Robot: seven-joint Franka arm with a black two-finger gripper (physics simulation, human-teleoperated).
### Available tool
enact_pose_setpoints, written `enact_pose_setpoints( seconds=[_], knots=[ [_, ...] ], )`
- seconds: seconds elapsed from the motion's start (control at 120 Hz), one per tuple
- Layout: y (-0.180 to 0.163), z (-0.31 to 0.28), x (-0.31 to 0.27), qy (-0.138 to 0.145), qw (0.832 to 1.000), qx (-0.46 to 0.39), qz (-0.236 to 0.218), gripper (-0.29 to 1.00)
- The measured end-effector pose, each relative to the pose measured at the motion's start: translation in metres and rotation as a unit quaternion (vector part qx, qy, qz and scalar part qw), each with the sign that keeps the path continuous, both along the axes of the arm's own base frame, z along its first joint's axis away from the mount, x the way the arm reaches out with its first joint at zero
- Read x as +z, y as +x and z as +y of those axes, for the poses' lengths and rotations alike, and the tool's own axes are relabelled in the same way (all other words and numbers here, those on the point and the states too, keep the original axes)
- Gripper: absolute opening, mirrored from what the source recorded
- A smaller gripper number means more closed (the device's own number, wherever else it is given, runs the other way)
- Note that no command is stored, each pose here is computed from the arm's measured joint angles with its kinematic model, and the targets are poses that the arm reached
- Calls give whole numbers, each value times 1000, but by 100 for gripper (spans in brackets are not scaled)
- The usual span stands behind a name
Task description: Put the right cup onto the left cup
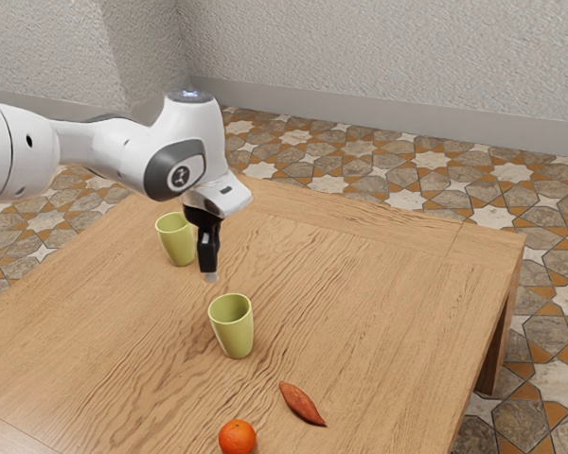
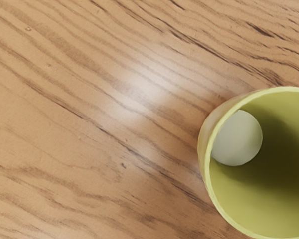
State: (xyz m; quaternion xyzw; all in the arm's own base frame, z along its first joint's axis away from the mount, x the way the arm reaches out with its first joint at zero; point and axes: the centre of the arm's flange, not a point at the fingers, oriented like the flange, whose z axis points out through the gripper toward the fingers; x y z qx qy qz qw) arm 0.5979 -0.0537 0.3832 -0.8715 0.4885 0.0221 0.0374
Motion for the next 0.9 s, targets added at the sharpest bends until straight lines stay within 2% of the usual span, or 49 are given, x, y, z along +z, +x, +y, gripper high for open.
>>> enact_pose_setpoints(
  seconds=[0.342, 0.408, 0.558, 0.633, 0.75, 0.9],
  knots=[
    [-10, -21, -42, 2, 1000, 7, 1, 68],
    [-13, -25, -46, 1, 1000, 9, 1, 58],
    [-23, -29, -57, 1, 1000, 17, 6, 26],
    [-25, -29, -60, 0, 1000, 22, 6, 14],
    [-26, -30, -62, 0, 1000, 30, 3, 3],
    [-27, -30, -64, -1, 999, 41, 0, -4]
  ],
)
